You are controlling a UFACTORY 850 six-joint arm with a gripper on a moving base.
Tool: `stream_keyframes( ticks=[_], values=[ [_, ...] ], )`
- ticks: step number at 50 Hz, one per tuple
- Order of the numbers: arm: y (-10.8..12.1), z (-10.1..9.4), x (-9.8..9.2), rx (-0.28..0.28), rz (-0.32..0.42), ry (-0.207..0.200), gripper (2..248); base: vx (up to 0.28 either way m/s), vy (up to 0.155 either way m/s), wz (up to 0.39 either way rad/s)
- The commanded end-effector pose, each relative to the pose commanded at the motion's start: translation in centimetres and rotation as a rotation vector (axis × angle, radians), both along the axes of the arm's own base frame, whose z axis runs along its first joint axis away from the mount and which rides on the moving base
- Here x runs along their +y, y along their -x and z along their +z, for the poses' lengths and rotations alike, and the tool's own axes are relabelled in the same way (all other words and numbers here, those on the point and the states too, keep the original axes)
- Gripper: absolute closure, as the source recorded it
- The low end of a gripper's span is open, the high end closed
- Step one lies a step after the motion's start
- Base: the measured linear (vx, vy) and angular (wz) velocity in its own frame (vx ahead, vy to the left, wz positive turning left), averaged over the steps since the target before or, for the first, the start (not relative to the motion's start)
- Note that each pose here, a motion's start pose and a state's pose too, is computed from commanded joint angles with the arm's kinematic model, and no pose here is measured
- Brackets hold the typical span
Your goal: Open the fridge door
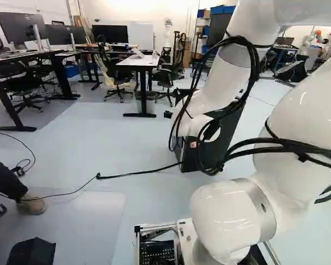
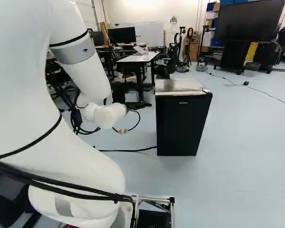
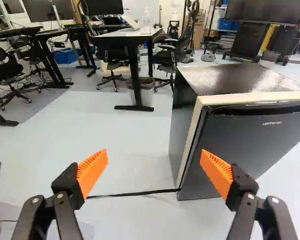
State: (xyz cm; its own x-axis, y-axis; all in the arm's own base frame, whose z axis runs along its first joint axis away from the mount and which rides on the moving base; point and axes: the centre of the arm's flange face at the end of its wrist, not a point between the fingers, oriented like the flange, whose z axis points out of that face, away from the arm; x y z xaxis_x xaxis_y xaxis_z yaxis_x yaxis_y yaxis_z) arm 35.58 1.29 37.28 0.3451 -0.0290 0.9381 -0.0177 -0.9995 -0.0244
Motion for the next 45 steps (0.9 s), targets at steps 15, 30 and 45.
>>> stream_keyframes(
  ticks=[15, 30, 45],
  values=[
    [-2.8, 0.0, 0.6, 0.000, -0.034, -0.021, 3, 0.000, 0.000, 0.000],
    [-5.7, 0.0, 1.2, -0.002, -0.081, -0.046, 3, 0.000, 0.000, 0.000],
    [-8.7, -1.0, 1.7, 0.009, -0.135, -0.069, 3, 0.000, 0.000, 0.000]
  ],
)
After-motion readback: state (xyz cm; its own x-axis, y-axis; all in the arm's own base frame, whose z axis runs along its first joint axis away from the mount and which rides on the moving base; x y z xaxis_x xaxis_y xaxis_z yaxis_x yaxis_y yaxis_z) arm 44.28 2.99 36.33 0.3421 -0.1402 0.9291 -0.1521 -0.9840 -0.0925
